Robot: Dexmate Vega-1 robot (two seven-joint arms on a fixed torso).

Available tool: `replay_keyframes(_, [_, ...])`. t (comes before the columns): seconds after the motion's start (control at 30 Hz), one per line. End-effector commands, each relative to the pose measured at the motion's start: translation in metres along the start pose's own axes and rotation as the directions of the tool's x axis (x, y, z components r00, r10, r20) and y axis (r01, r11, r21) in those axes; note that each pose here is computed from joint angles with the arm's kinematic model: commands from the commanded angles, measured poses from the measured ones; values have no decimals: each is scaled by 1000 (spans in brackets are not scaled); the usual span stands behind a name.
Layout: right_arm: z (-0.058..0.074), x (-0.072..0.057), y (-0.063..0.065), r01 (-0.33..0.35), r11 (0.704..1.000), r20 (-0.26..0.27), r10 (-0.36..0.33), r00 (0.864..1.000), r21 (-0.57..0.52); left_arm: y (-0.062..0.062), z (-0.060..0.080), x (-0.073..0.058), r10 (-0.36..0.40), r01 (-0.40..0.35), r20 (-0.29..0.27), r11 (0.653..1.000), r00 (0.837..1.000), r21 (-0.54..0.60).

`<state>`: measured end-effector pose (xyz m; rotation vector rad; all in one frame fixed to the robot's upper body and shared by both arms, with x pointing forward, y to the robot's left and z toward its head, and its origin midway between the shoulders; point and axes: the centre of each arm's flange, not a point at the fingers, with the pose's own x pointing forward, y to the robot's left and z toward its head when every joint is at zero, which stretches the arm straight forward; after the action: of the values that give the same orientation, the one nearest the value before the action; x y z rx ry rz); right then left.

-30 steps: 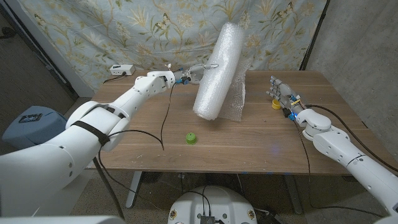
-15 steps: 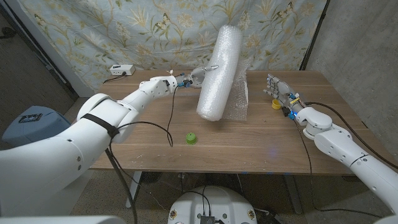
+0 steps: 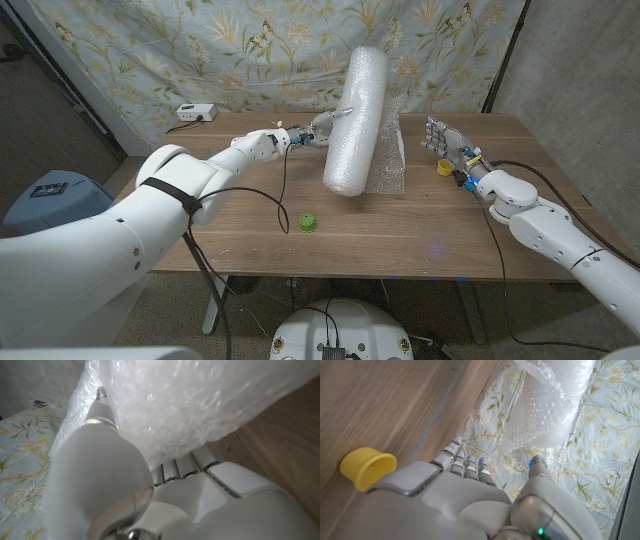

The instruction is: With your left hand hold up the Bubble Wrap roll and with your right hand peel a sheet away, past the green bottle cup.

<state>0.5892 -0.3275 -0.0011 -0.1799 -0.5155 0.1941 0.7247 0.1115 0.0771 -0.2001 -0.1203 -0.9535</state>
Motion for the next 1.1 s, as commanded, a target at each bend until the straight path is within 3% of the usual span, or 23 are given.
replay_keyframes(0.03, [20,-8,12,-51,997,-5,51,999,-50,1,-18,9,63,-64,-13,996,998,-66])
replay_keyframes(0.5, [30,-11,19,-109,990,-56,104,993,-95,-4,-35,22,116,-118,-25,987,993,-108])
replay_keyframes(0.87, [33,-5,25,-171,978,-99,160,982,-120,-9,-43,31,145,-147,-25,982,989,-121])
replay_keyframes(1.1, [31,0,28,-204,972,-117,190,975,-116,-16,-45,35,114,-117,-32,986,993,-116])
